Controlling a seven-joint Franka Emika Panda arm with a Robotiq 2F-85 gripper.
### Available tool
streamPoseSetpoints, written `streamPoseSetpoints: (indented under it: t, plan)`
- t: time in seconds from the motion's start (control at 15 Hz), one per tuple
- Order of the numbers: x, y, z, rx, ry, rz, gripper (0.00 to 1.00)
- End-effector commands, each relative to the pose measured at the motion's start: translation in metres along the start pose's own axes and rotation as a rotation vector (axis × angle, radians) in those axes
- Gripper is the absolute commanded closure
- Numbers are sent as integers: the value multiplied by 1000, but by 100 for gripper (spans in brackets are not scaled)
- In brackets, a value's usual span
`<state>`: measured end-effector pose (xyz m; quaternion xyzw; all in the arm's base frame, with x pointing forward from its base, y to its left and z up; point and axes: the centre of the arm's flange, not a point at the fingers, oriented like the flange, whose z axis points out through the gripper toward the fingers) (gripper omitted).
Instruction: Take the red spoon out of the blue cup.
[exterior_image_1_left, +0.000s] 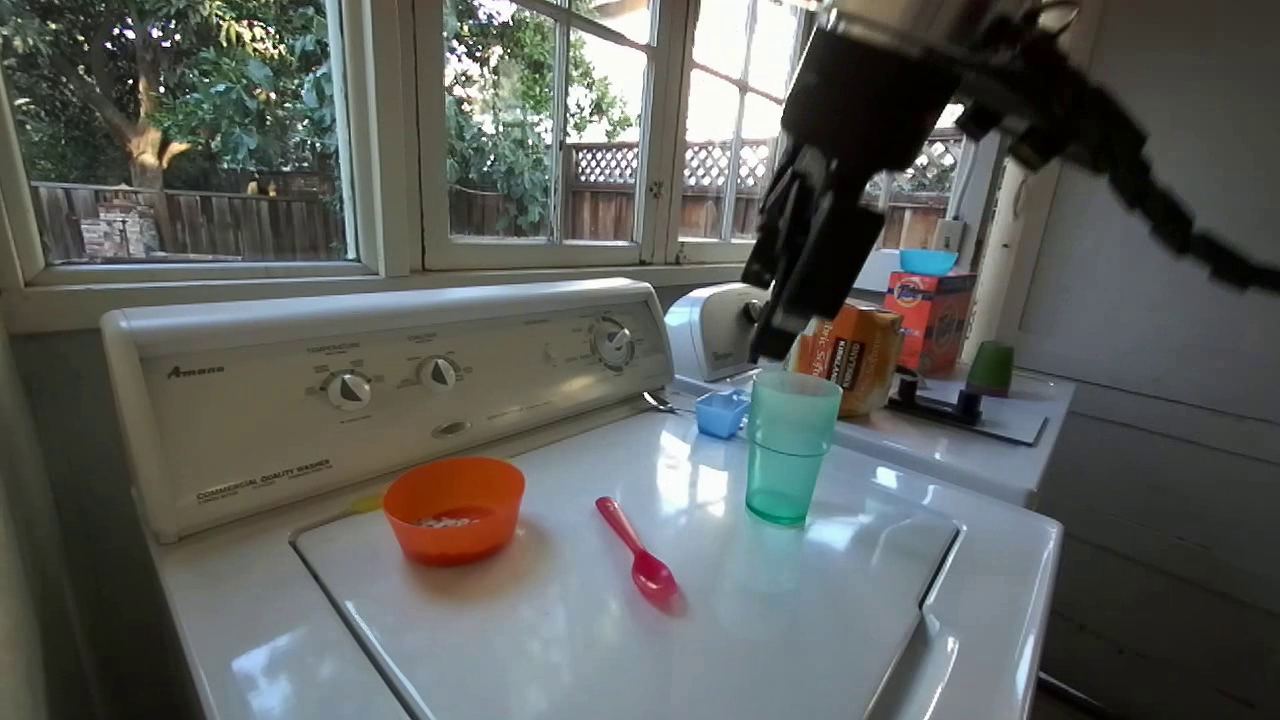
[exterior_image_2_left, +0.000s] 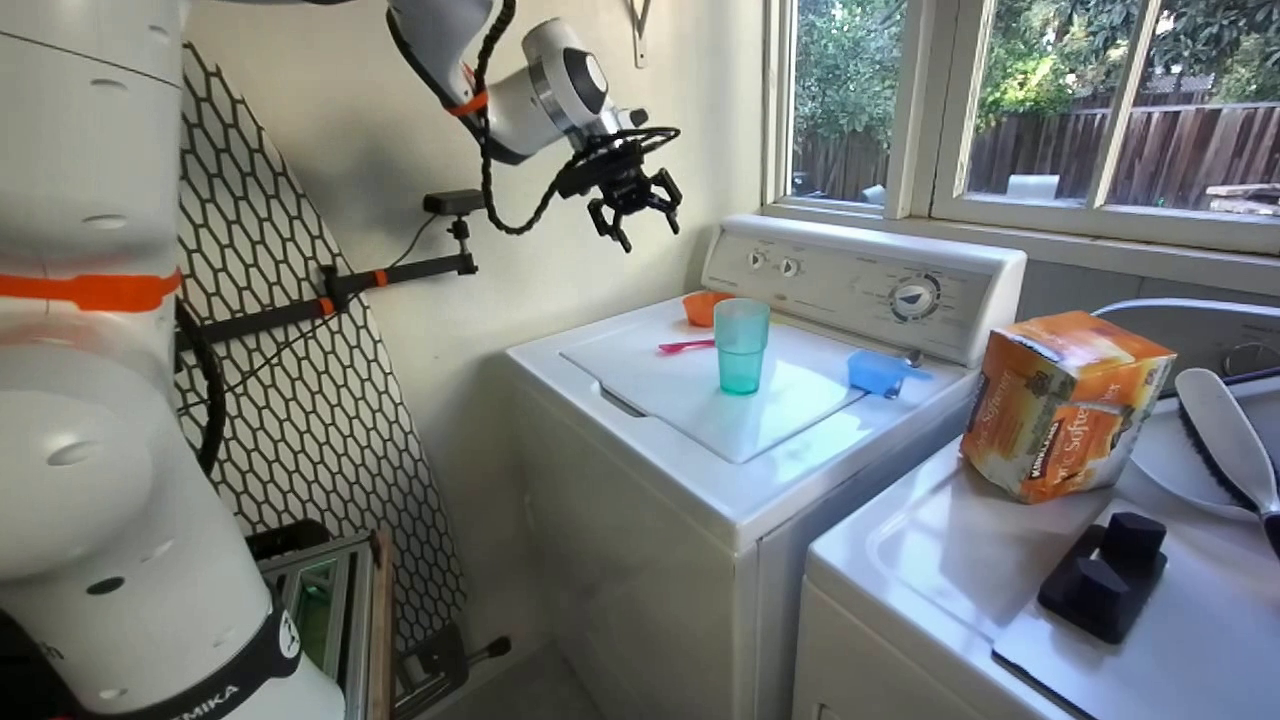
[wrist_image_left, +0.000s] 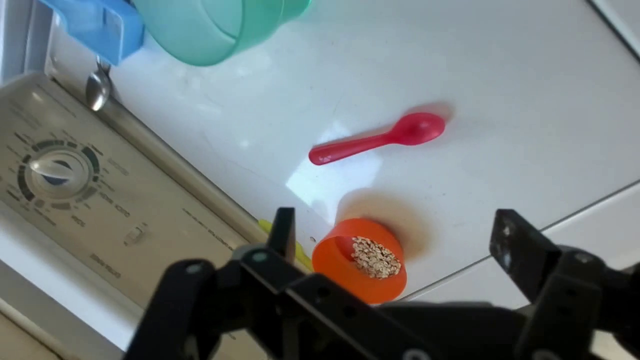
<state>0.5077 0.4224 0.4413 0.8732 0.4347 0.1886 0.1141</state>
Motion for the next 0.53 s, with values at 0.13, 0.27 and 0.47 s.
streamPoseSetpoints:
  t: [0.13,0.27,0.47]
  plan:
    - [-33,84,-101,182,-184,198,0]
    - [-27,74,-97,163,-153,184,0]
    - [-32,88,-107,160,-149,196,0]
